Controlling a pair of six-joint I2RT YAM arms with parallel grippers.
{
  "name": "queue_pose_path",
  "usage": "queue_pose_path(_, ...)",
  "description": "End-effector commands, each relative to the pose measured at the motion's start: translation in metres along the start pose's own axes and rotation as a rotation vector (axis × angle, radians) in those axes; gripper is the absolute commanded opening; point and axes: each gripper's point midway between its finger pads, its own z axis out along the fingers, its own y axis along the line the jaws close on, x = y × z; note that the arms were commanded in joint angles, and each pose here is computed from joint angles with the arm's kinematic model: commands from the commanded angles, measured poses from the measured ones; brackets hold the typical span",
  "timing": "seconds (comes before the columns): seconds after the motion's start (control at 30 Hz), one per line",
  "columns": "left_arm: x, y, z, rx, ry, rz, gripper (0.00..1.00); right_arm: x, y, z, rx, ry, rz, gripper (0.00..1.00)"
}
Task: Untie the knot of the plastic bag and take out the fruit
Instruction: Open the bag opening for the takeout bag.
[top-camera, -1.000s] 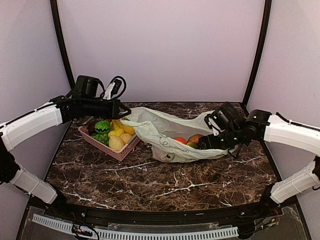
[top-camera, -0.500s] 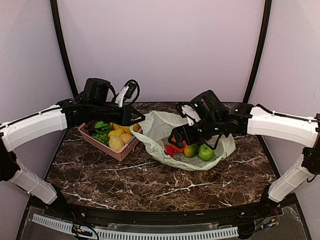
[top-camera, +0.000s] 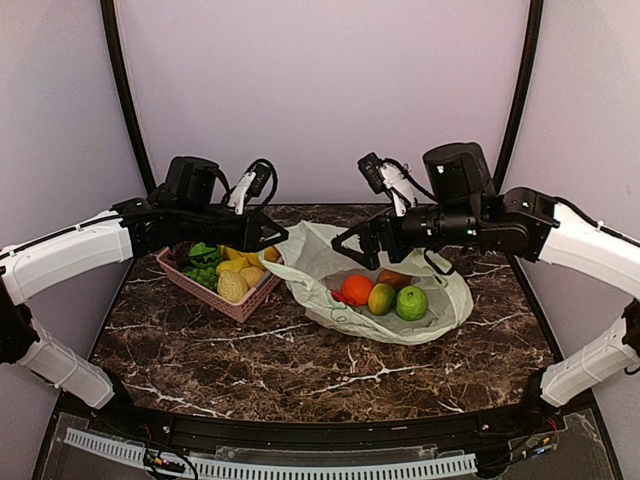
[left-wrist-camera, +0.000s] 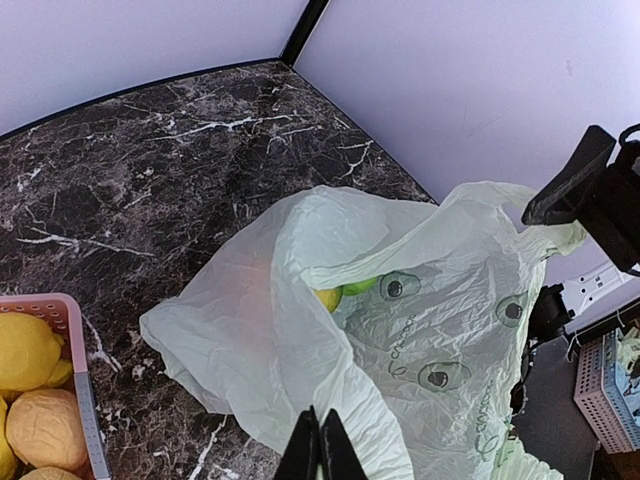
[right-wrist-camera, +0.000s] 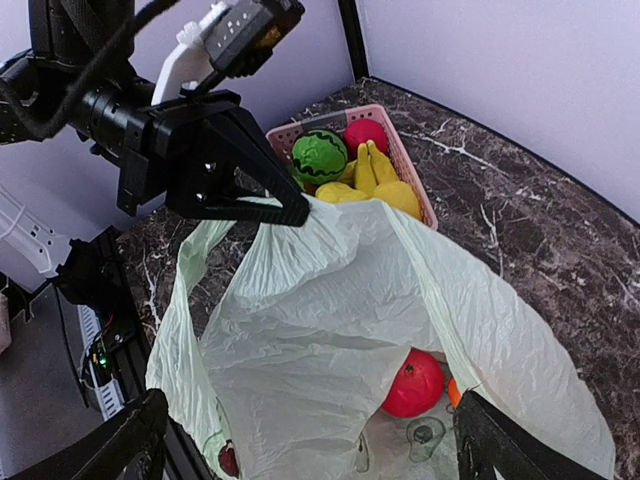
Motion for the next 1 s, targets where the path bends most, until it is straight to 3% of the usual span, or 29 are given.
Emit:
queue_pose_path(0.0,0.001,-0.007,-0.006,0.013,-0.008,0.026,0.01,-0.003,-0.024,0.003,0.161,0.048,-0.102,0.96)
queue_pose_path(0.37,0.000,-0.016,-0.006,0.031,0.006,0.044,0.01,0.038,-0.080,0.041,0.391,0.336,-0.381,0.99)
queue_pose_path(0.6,-0.003,-0.015,-0.010,0.011,0.006,0.060,0.01,0.046,-0.140,0.046,0.551,0.426,-0.397,0.97)
queue_pose_path(0.63,-0.005,-0.015,-0.011,0.006,0.001,0.066,0.01,0.043,-0.149,0.045,0.568,0.424,-0.385,0.93)
queue_pose_path(0.7,-0.007,-0.015,-0.011,-0.001,-0.001,0.073,0.01,0.029,-0.169,0.036,0.605,0.401,-0.359,0.72)
queue_pose_path(0.73,-0.008,-0.014,-0.011,-0.006,0.000,0.077,0.01,0.020,-0.173,0.032,0.616,0.381,-0.353,0.59)
queue_pose_path(0.77,-0.013,-0.015,-0.011,-0.008,-0.006,0.088,0.01,0.008,-0.178,0.027,0.625,0.356,-0.345,0.34)
queue_pose_path(0.83,-0.023,-0.016,-0.010,-0.018,-0.017,0.117,0.01,-0.023,-0.189,0.013,0.666,0.282,-0.326,0.01)
queue_pose_path(0.97,-0.056,-0.021,-0.012,-0.056,-0.034,0.201,0.01,-0.087,-0.213,-0.026,0.776,0.130,-0.292,0.00)
